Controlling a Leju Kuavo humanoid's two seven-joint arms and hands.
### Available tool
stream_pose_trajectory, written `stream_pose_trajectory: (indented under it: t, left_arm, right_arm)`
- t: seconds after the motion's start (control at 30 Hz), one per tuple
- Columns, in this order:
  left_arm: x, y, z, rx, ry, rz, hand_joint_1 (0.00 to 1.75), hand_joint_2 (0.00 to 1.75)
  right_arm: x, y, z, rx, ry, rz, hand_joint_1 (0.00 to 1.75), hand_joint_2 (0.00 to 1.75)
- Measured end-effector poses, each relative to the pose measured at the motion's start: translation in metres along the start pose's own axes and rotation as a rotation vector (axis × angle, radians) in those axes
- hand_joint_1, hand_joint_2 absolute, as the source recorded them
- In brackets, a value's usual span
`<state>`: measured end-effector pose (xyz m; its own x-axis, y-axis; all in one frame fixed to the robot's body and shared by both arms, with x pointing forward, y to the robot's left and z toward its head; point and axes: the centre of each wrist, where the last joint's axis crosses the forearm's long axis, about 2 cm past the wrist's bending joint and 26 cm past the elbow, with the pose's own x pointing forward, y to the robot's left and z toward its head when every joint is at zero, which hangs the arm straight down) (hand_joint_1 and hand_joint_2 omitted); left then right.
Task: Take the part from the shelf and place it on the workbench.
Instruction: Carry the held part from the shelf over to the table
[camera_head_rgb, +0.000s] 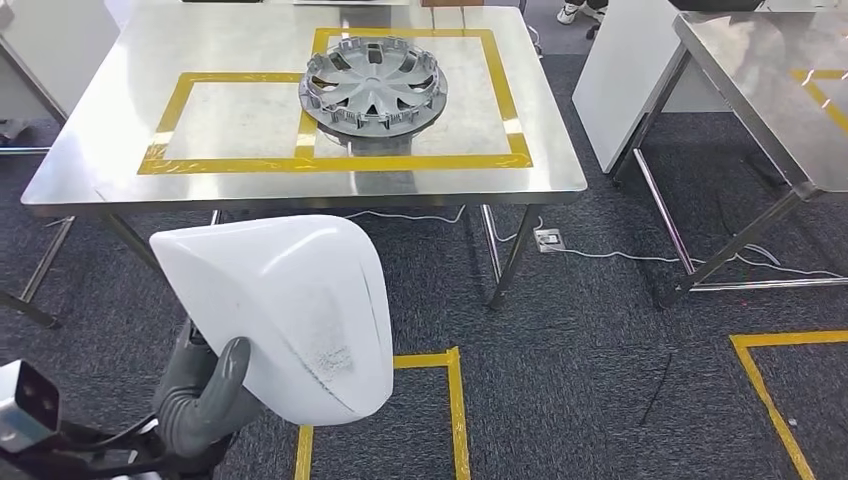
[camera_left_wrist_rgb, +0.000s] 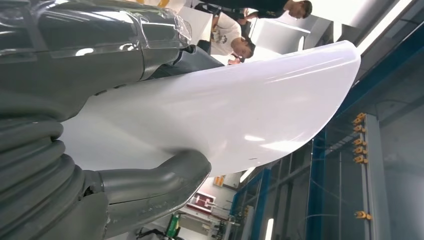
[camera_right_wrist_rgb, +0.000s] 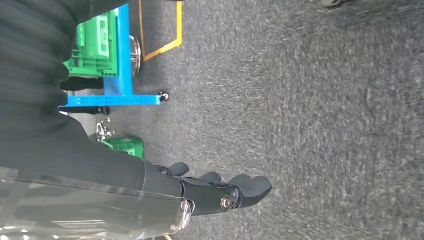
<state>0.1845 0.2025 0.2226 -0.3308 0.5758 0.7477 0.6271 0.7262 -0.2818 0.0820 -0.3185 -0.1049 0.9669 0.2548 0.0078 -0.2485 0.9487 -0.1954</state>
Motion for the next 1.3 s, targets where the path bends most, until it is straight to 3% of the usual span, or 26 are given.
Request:
stream_pose_trajectory:
  t: [1.3]
  left_arm:
    - [0.0007, 0.0004, 0.0000, -0.002, 0.003, -0.002, 1.75, 1.75]
  right_arm:
    - [0.0008, -0.0055, -0.0004, -0.012, -0.001, -0.002, 0.00, 1.75]
